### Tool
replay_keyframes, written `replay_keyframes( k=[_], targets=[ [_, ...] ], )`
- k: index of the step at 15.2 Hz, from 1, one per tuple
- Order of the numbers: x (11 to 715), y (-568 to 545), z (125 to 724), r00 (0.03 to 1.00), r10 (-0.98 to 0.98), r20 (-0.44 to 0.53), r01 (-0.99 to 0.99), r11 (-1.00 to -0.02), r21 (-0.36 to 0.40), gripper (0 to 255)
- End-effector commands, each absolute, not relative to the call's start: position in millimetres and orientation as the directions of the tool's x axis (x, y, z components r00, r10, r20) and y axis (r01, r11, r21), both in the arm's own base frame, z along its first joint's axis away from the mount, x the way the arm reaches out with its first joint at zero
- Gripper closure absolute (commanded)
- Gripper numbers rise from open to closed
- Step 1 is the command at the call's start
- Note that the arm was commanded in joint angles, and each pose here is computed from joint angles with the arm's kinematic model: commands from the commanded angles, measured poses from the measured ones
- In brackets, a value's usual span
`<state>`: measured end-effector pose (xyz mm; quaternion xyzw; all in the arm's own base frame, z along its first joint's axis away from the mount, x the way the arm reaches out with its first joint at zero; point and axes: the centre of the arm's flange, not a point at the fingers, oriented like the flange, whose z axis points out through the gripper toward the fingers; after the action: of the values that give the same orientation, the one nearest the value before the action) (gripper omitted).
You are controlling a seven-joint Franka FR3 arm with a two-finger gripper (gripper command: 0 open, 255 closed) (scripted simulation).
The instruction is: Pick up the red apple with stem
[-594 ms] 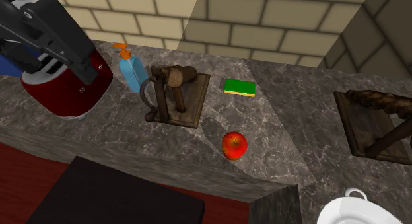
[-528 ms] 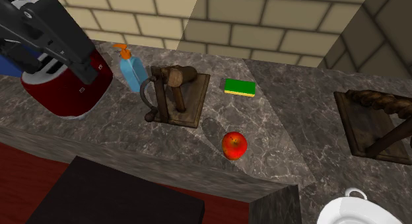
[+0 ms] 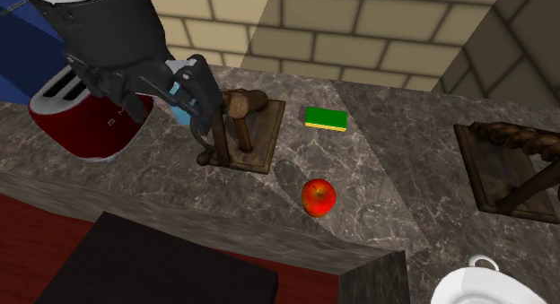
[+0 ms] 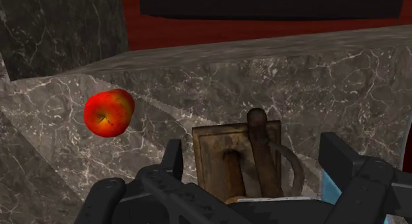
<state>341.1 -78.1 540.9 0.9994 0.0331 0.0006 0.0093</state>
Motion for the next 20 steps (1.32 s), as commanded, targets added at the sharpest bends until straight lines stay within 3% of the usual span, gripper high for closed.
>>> replay_keyframes(
  k=[1,20],
  targets=[
    [352,-93,520,0.998,0.068,-0.011,0.068,-0.997,0.021,0],
    [455,-239,336,0.989,0.077,-0.129,0.082,-0.996,0.035,0]
  ],
)
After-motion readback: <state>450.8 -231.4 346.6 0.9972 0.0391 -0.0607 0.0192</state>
